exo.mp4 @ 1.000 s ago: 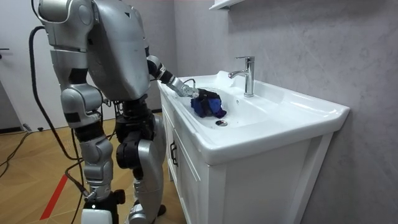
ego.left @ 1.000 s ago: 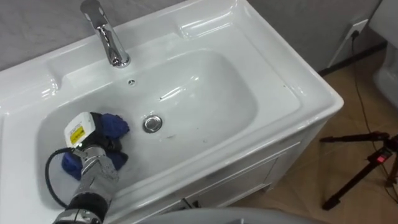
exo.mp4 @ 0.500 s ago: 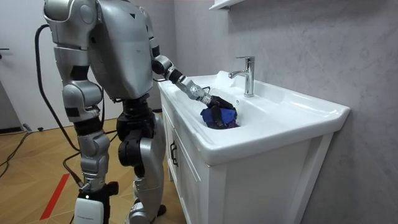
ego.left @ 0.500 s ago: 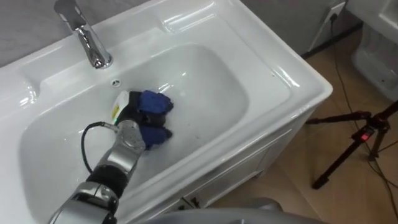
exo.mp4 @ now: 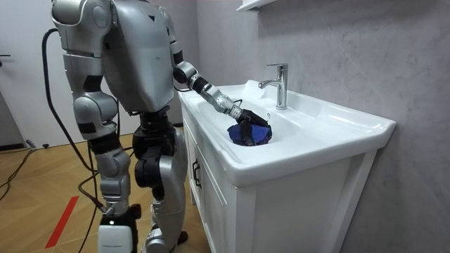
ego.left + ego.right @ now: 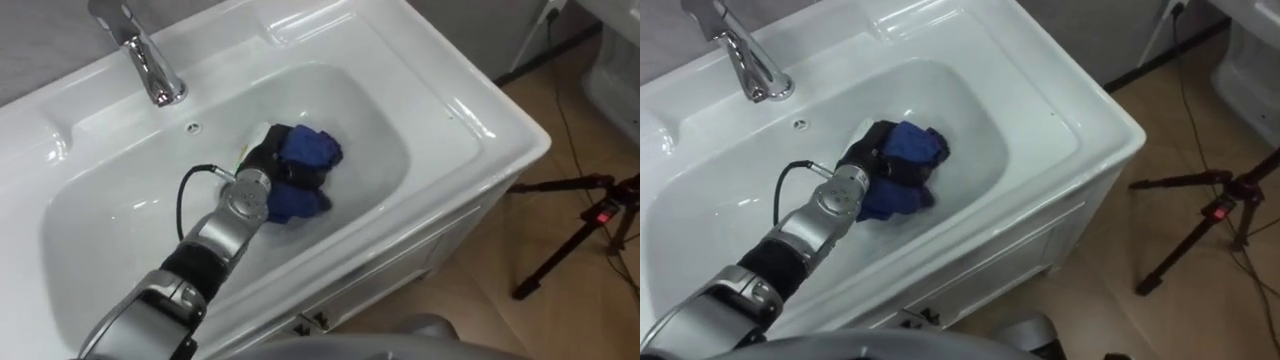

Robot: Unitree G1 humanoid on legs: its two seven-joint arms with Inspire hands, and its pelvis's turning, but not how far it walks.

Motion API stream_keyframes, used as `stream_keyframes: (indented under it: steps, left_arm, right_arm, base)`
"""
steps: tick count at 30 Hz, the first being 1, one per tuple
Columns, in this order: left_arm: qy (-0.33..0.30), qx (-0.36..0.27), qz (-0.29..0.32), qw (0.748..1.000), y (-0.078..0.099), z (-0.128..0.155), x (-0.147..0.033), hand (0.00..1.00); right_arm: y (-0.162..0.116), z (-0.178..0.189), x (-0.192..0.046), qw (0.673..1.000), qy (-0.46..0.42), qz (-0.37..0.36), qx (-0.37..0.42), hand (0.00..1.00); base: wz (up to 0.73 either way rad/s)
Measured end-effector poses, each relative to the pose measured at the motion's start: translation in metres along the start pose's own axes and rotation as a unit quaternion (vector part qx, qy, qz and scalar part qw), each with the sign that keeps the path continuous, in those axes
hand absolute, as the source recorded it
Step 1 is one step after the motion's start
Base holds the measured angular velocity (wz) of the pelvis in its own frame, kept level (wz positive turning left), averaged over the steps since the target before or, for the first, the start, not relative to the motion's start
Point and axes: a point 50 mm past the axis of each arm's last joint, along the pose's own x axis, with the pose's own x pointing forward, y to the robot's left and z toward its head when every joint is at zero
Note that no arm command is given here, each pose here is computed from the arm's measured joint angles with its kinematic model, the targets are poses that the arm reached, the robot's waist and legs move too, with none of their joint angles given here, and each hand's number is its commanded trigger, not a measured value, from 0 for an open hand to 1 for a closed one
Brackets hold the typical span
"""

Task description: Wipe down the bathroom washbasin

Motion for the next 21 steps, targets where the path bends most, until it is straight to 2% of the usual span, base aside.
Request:
stream_keyframes:
  steps: [6,13,21]
  left_arm:
    - [-0.036,0.007,-0.046,0.998,-0.009,0.019,-0.003,1.0]
    - [-0.093,0.018,-0.095,0.991,-0.018,0.048,-0.01,1.0]
    - [-0.114,0.05,-0.104,0.987,-0.022,0.057,-0.013,1.0]
  right_arm:
    - [0.001,0.009,-0.001,1.0,-0.015,0.0,-0.025,0.0]
    - [-0.001,0.019,-0.001,0.999,-0.033,-0.007,-0.008,0.0]
    - [0.002,0.007,0.0,1.0,-0.018,-0.006,0.013,0.0]
  base:
    - [0.1]
    - [0.06]
    - [0.0]
